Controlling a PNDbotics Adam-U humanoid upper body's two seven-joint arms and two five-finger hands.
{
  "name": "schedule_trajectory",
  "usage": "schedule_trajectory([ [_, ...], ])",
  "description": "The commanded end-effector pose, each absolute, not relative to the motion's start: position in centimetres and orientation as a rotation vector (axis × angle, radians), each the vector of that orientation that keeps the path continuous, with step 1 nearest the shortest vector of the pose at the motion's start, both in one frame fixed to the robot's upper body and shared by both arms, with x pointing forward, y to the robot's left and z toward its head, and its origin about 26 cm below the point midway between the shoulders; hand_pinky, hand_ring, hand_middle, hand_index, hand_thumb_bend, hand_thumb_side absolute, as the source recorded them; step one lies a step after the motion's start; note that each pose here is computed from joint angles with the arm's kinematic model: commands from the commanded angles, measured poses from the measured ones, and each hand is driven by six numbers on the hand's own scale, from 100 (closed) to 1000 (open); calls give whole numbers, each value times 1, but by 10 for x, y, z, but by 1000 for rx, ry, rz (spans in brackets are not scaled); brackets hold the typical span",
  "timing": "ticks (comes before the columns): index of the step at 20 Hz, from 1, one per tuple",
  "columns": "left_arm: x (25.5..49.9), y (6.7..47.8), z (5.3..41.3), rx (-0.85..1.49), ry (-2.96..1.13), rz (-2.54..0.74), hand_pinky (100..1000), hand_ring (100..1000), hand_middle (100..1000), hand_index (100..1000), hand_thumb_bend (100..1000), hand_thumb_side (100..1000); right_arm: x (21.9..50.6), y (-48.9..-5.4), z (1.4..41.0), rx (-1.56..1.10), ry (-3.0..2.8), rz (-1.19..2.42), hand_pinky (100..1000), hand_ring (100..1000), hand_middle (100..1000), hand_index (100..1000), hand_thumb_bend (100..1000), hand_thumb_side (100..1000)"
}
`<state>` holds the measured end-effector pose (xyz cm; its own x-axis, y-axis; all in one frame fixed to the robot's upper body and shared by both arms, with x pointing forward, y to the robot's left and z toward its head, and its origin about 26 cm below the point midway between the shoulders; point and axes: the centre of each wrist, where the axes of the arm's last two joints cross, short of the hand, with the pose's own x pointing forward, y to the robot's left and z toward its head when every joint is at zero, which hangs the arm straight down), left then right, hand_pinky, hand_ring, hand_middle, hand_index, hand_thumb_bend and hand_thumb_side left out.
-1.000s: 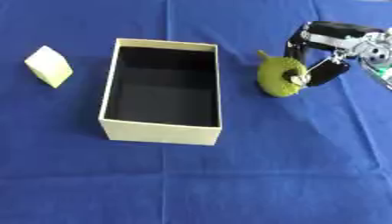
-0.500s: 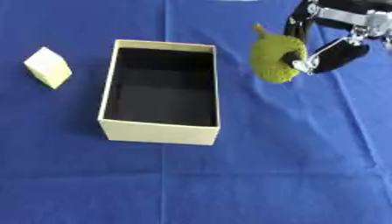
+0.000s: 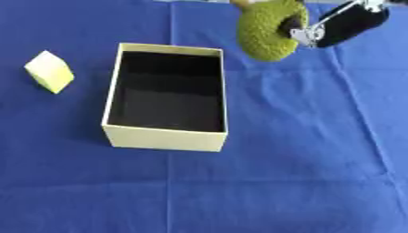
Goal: Pick up objects on the table and place them in the box.
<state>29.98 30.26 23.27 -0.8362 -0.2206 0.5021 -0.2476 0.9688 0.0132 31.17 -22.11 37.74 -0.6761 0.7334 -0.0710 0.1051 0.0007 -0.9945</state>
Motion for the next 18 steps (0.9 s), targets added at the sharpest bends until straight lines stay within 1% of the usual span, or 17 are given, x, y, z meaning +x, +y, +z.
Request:
schedule_trajectory([
  [1,298,302,243,328,-2633,48,876,692,635,806,100,706,309,-203,391,-809,-1874,1758,720,530,409,578,100,100],
  [4,298,302,244,324,-2640,64,876,697,640,808,100,706,315,-184,393,-741,-1897,1790,721,528,406,576,100,100],
  [8,299,301,247,319,-2654,86,877,702,644,810,100,705,330,-166,387,-670,-1875,1816,721,527,402,574,100,100],
  [12,299,300,249,320,-2669,120,880,720,654,813,100,706,344,-152,375,-610,-1827,1852,720,529,405,575,100,100],
  [18,300,298,251,316,-2679,140,880,719,653,811,100,707,366,-143,352,-574,-1733,1891,719,531,407,576,100,100],
])
